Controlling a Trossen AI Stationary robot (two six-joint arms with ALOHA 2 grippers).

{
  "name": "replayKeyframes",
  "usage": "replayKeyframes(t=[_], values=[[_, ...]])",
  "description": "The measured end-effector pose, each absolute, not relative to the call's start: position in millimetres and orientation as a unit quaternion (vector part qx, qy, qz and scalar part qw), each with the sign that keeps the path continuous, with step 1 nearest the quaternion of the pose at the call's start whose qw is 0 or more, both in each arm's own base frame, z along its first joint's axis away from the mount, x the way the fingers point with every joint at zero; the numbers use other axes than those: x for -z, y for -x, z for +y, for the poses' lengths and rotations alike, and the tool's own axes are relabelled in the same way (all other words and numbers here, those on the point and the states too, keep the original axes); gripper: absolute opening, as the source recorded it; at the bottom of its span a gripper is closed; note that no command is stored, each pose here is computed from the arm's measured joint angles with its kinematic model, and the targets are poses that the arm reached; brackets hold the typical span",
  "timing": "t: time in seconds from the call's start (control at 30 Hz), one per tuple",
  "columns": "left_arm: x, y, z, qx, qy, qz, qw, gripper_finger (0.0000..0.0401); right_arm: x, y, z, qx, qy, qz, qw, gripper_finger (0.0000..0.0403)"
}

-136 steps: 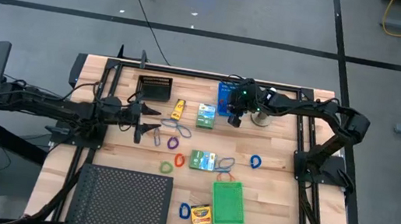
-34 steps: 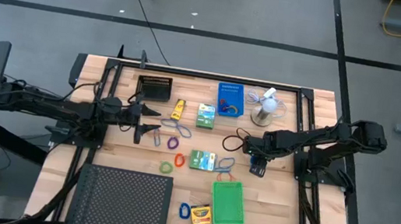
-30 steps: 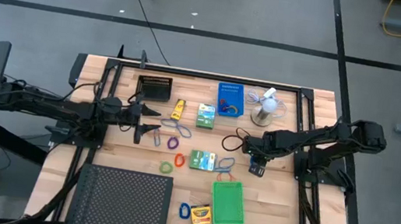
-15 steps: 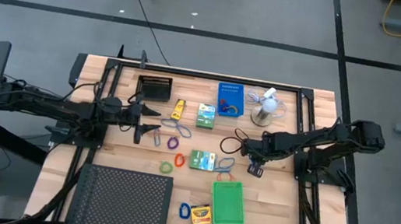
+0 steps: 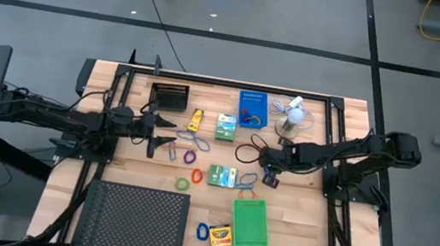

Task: Pick & Place Office Desk Supplies
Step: Put the right blue spring keychain into the blue bin

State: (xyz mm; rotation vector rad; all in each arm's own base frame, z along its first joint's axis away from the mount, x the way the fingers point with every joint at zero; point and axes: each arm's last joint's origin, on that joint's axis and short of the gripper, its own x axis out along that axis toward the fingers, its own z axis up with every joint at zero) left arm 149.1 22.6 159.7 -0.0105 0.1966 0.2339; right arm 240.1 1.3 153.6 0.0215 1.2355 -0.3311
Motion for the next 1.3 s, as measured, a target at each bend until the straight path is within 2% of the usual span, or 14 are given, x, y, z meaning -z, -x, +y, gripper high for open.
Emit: replayKeyframes(t=[0.2, 0.67, 0.8, 1.03, 1.3], values=[[-159, -149, 23, -0.116, 0.005, 0.101, 0.988, 0.0231, -173, -260, 0, 0.152, 0.026, 0.519, 0.841, 0.0004], [-159, -149, 23, -0.116, 0.006, 0.101, 0.988, 0.0231, -207, -298, -26, 0.127, 0.071, 0.285, 0.947, 0.0002], [-159, -149, 23, -0.116, 0.006, 0.100, 0.988, 0.0231, -213, -300, -45, 0.134, 0.074, 0.229, 0.961, 0.0002], [-159, -149, 23, -0.116, 0.006, 0.100, 0.988, 0.0231, -213, -291, -86, 0.201, 0.077, 0.229, 0.949, 0.0002], [-159, -149, 23, -0.117, 0.007, 0.099, 0.988, 0.0231, -204, -270, -127, 0.264, 0.052, 0.289, 0.919, 0.0002]])
